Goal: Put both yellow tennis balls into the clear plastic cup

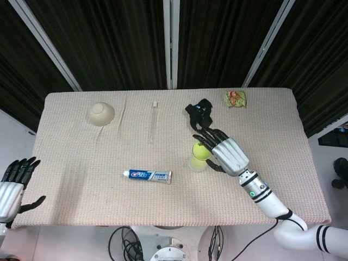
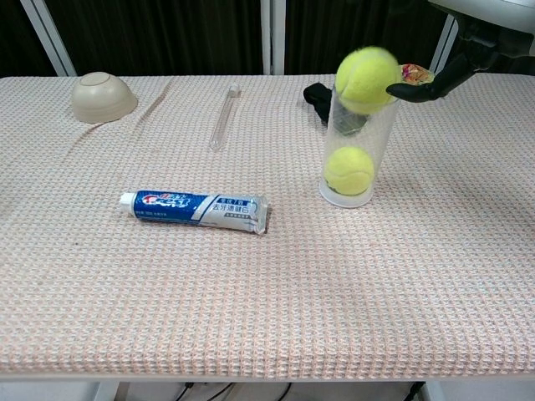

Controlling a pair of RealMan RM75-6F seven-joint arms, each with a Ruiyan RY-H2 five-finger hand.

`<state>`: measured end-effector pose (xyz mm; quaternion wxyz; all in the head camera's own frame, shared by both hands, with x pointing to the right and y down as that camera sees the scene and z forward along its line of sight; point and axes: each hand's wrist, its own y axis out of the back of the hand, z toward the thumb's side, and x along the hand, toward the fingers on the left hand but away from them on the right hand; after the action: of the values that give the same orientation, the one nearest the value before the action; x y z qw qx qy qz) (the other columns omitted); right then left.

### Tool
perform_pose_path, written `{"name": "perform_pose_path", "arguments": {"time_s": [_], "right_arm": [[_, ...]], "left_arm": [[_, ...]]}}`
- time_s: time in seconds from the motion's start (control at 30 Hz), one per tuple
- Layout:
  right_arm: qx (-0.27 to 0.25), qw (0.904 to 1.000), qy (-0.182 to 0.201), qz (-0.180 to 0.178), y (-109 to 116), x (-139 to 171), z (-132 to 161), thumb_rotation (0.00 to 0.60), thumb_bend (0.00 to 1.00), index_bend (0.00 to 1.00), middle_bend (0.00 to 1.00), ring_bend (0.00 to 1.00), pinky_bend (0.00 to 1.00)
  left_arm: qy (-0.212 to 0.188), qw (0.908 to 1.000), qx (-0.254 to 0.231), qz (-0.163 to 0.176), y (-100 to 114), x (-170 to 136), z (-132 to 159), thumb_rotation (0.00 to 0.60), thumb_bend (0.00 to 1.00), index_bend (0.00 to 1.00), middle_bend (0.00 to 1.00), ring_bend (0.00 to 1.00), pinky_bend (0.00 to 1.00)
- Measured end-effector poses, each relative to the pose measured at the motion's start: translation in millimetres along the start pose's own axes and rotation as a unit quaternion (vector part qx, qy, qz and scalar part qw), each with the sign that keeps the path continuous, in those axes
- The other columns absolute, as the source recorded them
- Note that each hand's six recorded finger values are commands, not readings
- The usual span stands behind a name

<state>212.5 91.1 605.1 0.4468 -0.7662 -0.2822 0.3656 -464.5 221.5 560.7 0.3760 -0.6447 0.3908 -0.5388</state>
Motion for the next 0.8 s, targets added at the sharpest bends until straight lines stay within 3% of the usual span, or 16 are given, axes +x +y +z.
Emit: {"name": "perform_pose_path", "arguments": {"time_s": [0.33,0.43,0.57,0.67,0.8], "right_arm": [[0.035,0.9989,-0.015,-0.026,15.5,27.0,-14.5,0.600,0.18,0.00,0.00,0.00,0.01],[0.081,0.9941,-0.061,-0.039,19.5,56.6,-42.1,0.600,0.18,0.00,0.00,0.00,0.00],[0.157,0.9729,-0.168,-0.024,16.9,118.5,-98.6,0.600,0.18,0.00,0.00,0.00,0.00],[0.178,0.9555,-0.235,-0.012,17.2,161.6,-132.9,0.600,0.18,0.00,0.00,0.00,0.00],[0.179,0.9417,-0.285,-0.012,19.1,199.8,-155.4,0.600,0.18,0.00,0.00,0.00,0.00]], "left_arm": [[0.000,1.0000,0.003,0.006,2.3,-0.1,-0.7,0.600,0.18,0.01,0.00,0.00,0.00],[-0.001,0.9999,0.003,0.012,3.3,-0.1,-0.2,0.600,0.18,0.01,0.00,0.00,0.00],[-0.003,0.9998,0.006,0.019,3.5,0.3,0.3,0.600,0.18,0.01,0.00,0.00,0.00],[-0.002,0.9997,0.012,0.019,2.3,1.2,0.0,0.600,0.18,0.01,0.00,0.00,0.00],[0.006,0.9996,0.019,0.019,0.7,3.5,-2.6,0.600,0.18,0.01,0.00,0.00,0.00]]}}
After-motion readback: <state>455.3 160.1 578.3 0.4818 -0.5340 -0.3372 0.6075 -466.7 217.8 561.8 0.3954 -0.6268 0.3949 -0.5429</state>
